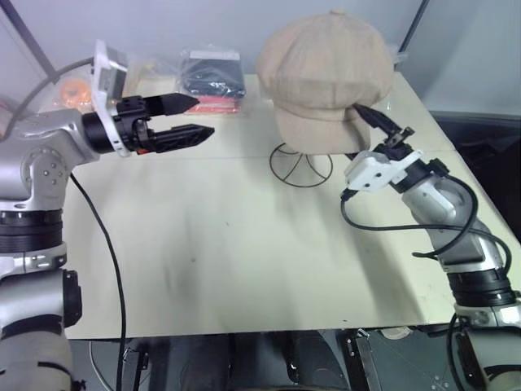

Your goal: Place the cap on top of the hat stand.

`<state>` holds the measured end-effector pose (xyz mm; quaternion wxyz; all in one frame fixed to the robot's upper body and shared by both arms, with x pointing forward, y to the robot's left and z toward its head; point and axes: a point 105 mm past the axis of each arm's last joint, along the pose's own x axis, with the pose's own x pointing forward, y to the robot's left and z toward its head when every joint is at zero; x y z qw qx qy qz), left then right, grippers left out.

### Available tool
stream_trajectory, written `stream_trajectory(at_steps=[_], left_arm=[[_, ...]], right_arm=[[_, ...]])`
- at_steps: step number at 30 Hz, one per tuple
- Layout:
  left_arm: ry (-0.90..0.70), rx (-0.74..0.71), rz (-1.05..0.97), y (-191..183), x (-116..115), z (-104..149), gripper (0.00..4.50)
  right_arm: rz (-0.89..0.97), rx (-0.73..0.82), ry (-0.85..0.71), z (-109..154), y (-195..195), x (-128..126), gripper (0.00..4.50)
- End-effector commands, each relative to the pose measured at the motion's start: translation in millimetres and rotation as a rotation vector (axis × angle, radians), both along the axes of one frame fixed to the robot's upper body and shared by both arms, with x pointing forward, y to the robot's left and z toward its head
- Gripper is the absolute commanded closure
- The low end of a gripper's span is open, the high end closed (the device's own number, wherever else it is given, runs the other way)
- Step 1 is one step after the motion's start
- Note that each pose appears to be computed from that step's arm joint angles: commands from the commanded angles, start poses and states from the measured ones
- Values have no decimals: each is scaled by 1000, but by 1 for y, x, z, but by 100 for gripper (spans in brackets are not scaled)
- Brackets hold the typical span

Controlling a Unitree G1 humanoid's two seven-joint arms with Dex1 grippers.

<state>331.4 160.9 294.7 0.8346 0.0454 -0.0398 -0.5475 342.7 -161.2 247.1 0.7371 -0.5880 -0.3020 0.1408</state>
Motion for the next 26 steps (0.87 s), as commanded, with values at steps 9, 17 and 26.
stream_trajectory(at_steps=[9, 17, 26], left_arm=[[-67, 36, 27, 14, -5, 3, 0], [-98, 65, 19, 20, -4, 10, 0], [-135, 69, 10, 22, -3, 26, 0]], right_arm=[[0, -16, 313, -17, -48, -53, 149], [69, 517, 725, 44, -109, -64, 149], [213, 667, 1012, 57, -111, -81, 149]])
